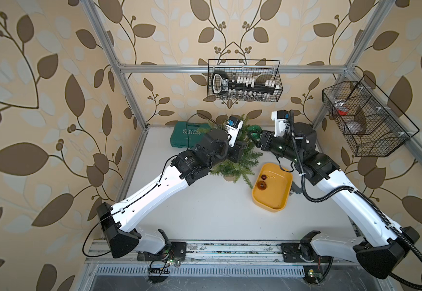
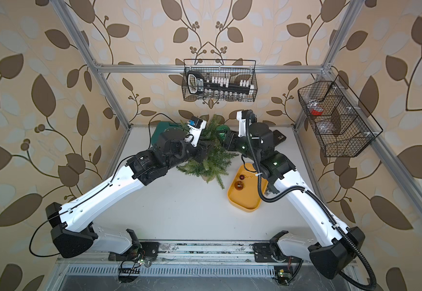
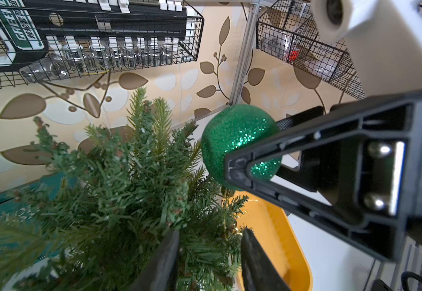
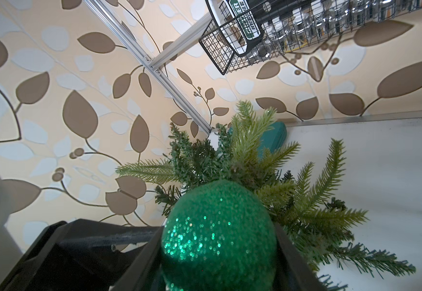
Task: Decorate the small christmas tree with ornaments
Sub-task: Hang an ornament on the christmas tree, then pick up an ornament from the container.
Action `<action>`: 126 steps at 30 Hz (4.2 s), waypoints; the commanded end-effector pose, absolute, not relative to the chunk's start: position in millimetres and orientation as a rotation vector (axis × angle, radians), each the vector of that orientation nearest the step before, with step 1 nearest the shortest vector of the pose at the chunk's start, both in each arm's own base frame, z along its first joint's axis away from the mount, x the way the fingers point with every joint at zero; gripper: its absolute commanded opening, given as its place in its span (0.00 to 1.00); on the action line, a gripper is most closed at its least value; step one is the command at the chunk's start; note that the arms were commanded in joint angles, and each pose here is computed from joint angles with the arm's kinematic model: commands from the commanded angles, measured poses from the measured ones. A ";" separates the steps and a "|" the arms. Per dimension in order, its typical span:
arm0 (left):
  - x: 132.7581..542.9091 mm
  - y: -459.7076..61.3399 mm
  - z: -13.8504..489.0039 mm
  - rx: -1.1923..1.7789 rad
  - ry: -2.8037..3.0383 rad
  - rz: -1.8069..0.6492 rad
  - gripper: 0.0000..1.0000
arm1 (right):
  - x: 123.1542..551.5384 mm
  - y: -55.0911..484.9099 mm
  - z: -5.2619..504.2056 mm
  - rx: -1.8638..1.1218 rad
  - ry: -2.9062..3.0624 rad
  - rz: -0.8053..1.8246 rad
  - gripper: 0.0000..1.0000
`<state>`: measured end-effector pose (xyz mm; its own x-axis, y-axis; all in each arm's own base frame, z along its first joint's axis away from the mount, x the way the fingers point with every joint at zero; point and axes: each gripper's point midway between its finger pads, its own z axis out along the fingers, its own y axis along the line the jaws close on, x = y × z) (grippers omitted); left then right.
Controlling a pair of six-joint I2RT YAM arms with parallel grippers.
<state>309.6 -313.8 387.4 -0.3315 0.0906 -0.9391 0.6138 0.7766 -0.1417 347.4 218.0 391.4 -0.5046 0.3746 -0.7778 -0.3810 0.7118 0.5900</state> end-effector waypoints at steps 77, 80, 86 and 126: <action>202.7 -189.6 292.8 0.241 2.050 -0.687 0.65 | 293.3 103.6 87.1 0.450 2.562 0.460 0.71; 201.3 -183.6 281.0 0.211 2.066 -0.676 0.65 | 295.0 104.1 76.2 0.456 2.583 0.434 0.71; 203.3 -181.3 268.8 0.193 2.091 -0.649 0.65 | 302.7 108.3 61.9 0.440 2.612 0.382 0.70; 205.0 -179.6 260.2 0.173 2.109 -0.632 0.65 | 324.5 66.8 43.4 0.432 2.606 -0.192 0.64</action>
